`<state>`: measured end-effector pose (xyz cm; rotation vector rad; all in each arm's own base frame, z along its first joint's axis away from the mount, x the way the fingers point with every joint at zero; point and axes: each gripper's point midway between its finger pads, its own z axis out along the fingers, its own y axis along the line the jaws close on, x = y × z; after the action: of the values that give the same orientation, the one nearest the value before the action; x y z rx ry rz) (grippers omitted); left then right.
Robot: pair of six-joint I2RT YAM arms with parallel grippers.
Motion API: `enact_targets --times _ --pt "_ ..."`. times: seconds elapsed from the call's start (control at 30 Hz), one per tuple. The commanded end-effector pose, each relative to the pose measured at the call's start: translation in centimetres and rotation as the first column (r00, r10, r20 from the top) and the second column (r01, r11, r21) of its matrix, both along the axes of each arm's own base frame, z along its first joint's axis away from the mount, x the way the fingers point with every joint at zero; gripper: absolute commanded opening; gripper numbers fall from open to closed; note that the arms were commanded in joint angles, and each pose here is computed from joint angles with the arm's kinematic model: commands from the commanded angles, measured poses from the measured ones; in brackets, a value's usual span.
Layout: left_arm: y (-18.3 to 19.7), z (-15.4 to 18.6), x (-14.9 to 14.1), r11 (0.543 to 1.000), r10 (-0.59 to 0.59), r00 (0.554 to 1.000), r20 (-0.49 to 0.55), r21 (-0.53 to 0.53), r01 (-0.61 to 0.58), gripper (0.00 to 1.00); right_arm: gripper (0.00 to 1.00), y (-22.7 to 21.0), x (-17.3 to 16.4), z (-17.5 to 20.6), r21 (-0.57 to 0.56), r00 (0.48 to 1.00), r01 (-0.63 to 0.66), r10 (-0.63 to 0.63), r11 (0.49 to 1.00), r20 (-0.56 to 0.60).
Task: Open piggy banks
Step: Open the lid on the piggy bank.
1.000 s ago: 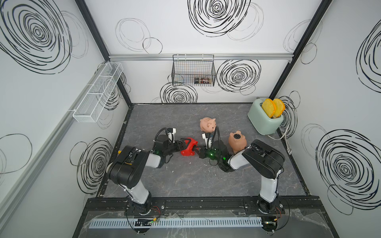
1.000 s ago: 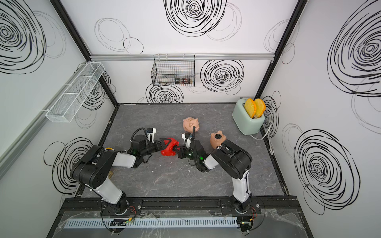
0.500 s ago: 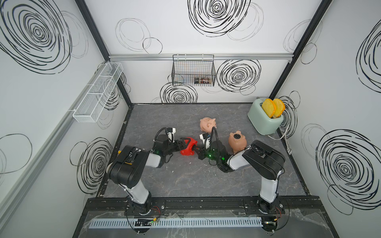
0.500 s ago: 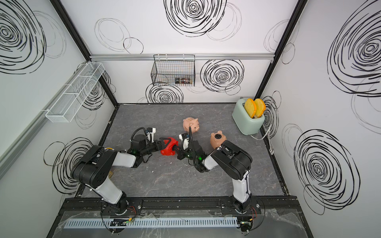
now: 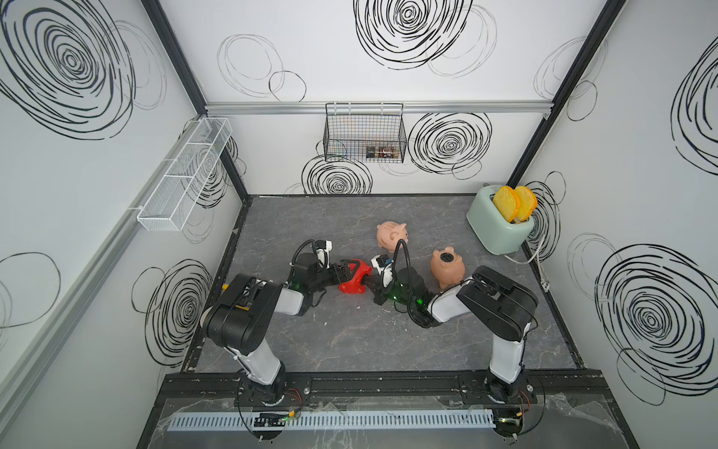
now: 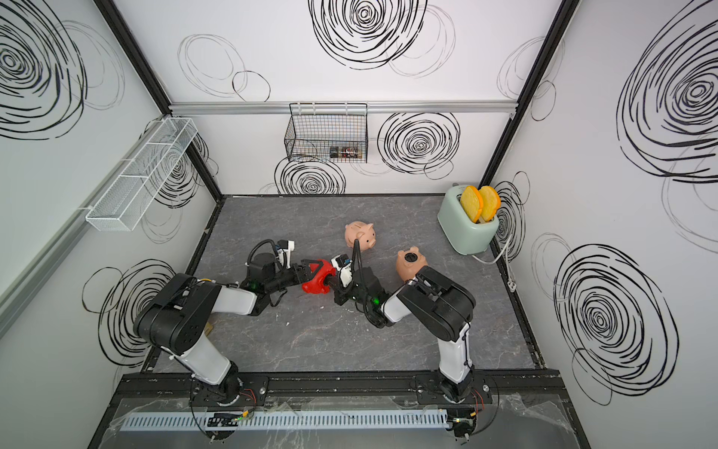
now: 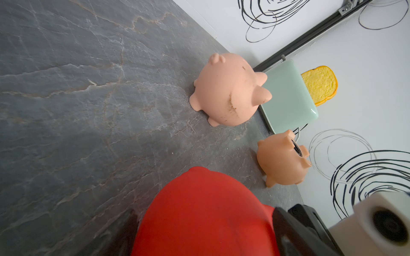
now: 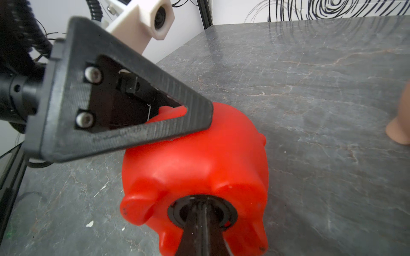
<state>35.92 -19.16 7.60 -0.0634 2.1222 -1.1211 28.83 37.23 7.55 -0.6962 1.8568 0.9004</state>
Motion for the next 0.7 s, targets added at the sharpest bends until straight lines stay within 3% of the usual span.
enact_targets --times 0.0,0.33,0.5,0.67 --pt "-2.6 -3.6 -4.0 0.988 -0.150 0.975 -0.161 0.000 0.152 0.96 0.00 1.1 -2.2 0.4 -0.029 0.994 -0.098 0.099 0.995 0.041" --pt "-2.8 -3.7 -4.1 0.987 -0.158 0.973 -0.166 0.000 0.160 0.96 0.00 1.7 -0.9 -0.9 -0.108 0.993 -0.108 0.111 0.988 0.025" --pt "-2.8 -3.7 -4.1 0.987 -0.157 0.973 -0.166 0.001 0.160 0.96 0.00 1.2 -1.4 0.1 -0.069 0.984 -0.126 0.134 0.990 0.120" --pt "-2.8 -4.0 -4.0 0.988 -0.153 0.973 -0.174 0.001 0.155 0.96 0.00 1.1 -0.8 0.4 -0.105 0.979 -0.092 0.109 0.990 0.171"
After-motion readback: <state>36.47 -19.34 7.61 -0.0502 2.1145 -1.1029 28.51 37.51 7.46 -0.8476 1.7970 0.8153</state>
